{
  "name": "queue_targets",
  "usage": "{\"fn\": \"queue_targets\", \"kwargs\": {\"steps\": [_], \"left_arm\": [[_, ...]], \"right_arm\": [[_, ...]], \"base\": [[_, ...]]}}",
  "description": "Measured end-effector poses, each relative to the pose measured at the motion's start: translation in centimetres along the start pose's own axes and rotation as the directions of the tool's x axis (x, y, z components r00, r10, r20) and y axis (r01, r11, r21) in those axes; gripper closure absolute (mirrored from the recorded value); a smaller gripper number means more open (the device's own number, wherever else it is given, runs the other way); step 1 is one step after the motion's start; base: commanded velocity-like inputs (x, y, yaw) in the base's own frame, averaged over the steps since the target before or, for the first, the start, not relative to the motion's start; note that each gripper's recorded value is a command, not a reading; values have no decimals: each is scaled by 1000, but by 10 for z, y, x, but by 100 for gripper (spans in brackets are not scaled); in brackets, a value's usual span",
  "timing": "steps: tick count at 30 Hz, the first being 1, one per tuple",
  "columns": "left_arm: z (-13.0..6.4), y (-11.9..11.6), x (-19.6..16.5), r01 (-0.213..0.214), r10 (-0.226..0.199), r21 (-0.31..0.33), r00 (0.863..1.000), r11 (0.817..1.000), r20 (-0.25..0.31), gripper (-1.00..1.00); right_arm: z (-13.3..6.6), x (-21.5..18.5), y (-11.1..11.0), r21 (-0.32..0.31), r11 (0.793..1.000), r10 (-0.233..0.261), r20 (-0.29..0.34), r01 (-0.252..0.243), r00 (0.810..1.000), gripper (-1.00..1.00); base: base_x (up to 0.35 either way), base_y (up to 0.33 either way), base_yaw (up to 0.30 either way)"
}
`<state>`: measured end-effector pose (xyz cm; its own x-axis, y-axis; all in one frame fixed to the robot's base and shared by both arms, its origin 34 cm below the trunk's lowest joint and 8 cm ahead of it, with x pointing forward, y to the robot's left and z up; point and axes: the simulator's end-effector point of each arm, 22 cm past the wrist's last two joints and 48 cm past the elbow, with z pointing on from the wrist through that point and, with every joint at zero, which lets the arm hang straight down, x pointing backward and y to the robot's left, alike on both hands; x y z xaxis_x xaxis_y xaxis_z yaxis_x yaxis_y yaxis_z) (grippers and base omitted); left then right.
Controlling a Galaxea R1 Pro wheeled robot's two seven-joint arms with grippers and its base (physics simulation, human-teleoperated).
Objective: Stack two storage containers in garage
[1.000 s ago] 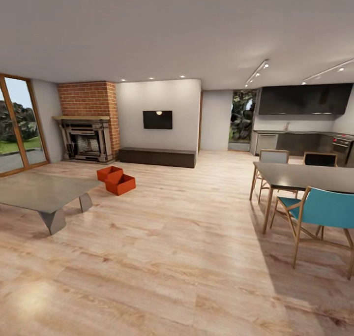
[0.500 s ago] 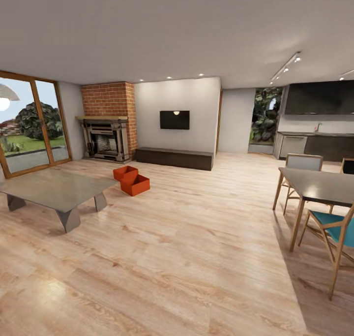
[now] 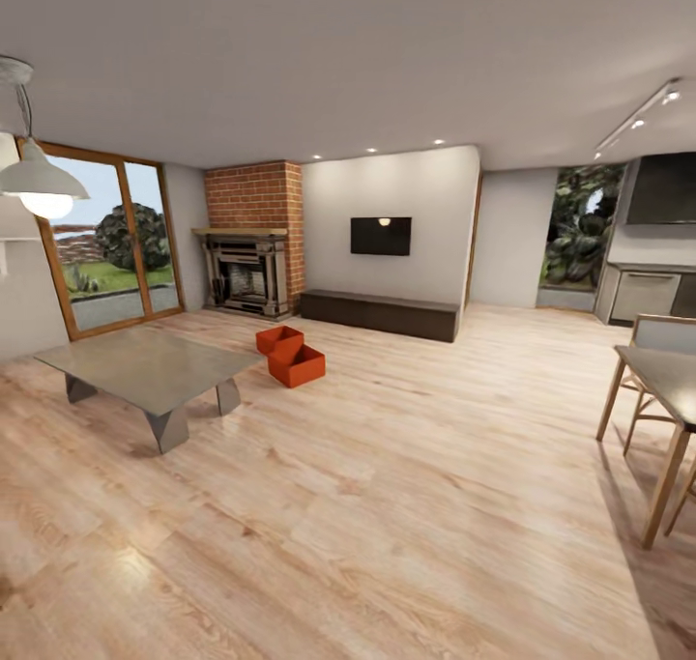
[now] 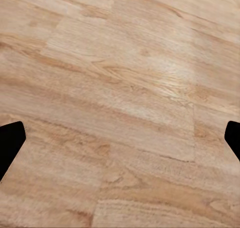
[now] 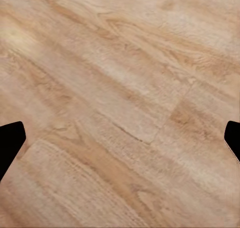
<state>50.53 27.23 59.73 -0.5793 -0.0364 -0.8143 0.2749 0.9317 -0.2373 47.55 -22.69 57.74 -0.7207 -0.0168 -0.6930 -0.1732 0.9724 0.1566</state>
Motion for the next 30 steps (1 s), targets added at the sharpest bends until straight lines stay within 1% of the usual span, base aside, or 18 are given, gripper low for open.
{"fn": "queue_targets", "kwargs": {"steps": [8, 30], "left_arm": [[0, 0, 0, 0, 0, 0, 1000, 1000, 0, -100], [0, 0, 0, 0, 0, 0, 1000, 1000, 0, -100]], "right_arm": [[0, 0, 0, 0, 1000, 0, -1, 0, 1000, -100], [0, 1, 0, 0, 1000, 0, -1, 0, 1000, -100]], "base": [[347, -76, 64], [347, -76, 3]]}}
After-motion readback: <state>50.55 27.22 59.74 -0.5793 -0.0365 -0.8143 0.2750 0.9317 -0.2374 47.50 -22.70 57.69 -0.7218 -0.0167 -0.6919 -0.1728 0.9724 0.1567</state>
